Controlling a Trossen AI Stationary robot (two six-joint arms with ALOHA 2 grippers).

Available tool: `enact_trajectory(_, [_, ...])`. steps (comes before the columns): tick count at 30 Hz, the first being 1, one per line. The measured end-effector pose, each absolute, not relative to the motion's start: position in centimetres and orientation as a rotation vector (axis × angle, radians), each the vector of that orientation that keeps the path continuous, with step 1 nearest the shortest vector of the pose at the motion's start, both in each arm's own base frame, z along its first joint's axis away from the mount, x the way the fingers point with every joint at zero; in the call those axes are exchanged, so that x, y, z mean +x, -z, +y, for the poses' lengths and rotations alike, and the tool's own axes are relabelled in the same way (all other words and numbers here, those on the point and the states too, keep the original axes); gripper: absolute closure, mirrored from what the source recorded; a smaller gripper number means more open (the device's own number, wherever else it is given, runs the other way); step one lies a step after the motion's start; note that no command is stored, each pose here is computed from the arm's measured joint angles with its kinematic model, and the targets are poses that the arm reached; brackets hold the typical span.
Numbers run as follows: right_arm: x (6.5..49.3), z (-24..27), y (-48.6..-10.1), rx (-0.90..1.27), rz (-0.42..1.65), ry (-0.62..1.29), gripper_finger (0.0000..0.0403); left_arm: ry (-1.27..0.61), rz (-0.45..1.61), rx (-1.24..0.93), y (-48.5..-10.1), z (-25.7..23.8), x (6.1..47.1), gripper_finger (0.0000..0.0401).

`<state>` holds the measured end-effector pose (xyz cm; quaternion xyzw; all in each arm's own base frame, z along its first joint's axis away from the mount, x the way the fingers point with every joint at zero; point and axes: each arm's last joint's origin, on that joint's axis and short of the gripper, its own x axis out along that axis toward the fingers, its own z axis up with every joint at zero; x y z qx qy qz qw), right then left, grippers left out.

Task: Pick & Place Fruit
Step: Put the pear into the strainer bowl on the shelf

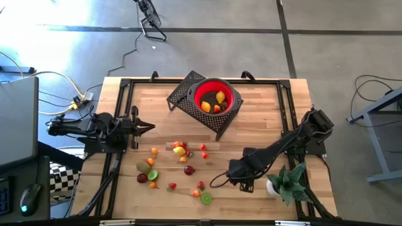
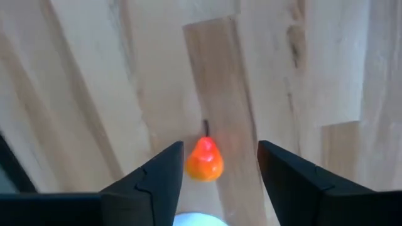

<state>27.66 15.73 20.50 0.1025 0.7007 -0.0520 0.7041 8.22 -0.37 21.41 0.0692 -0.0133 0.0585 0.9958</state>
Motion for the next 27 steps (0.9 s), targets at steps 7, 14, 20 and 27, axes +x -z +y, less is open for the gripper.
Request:
enact_trajectory(7, [28.0, 15.1, -19.9, 0.326, 1.562, 0.140, 0.0224, -0.118, -0.026, 0.150, -21.4, -0.4, 8.2, 0.0382])
enact_trajectory(14, [27.9, 14.8, -18.8, 0.403, 1.577, 0.170, 0.0225, -0.119, -0.018, 0.173, -21.3, -0.4, 8.2, 0.0382])
enact_trajectory(20, [27.5, 14.9, -17.6, 0.422, 1.564, 0.176, 0.0225, -0.120, -0.018, 0.173, -21.3, -0.4, 8.2, 0.0382])
enact_trajectory(27, [26.8, 14.6, -16.1, 0.430, 1.575, 0.193, 0.0225, -0.120, -0.017, 0.174, -21.3, -0.4, 8.2, 0.0382])
